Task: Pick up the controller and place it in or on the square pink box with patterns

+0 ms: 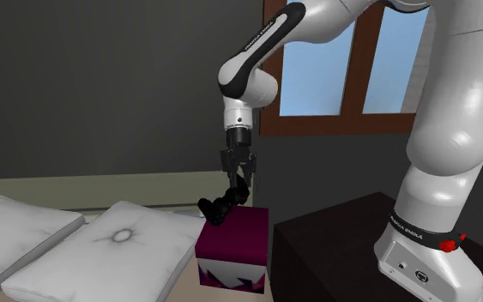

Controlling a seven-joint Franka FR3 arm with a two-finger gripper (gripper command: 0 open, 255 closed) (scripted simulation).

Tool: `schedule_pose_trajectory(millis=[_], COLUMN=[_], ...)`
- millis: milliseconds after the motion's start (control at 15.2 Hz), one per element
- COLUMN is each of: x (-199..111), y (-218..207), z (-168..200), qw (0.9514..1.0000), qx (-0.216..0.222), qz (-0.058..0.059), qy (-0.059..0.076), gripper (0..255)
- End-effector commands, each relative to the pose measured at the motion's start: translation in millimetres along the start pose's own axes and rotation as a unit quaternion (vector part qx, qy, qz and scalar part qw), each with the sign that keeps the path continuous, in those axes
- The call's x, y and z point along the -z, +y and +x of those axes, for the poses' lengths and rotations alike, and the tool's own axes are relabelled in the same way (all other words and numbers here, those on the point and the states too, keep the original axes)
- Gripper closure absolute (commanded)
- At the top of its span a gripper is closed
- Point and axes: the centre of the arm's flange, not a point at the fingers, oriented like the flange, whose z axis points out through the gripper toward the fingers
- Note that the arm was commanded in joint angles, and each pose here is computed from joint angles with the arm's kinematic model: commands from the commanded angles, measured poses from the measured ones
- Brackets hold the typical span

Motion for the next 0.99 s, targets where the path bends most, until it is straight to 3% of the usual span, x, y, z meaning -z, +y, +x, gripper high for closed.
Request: schedule_pose_trajectory(millis=[0, 198, 924], x=[-9, -28, -78], y=[-2, -11, 11], z=[-26, -68, -47], qw=[1.0, 1.0, 1.0], qx=[-0.001, -0.001, -0.001], qz=[0.0, 0.0, 0.0], qy=[0.001, 0.001, 0.001], gripper=[255, 255, 255])
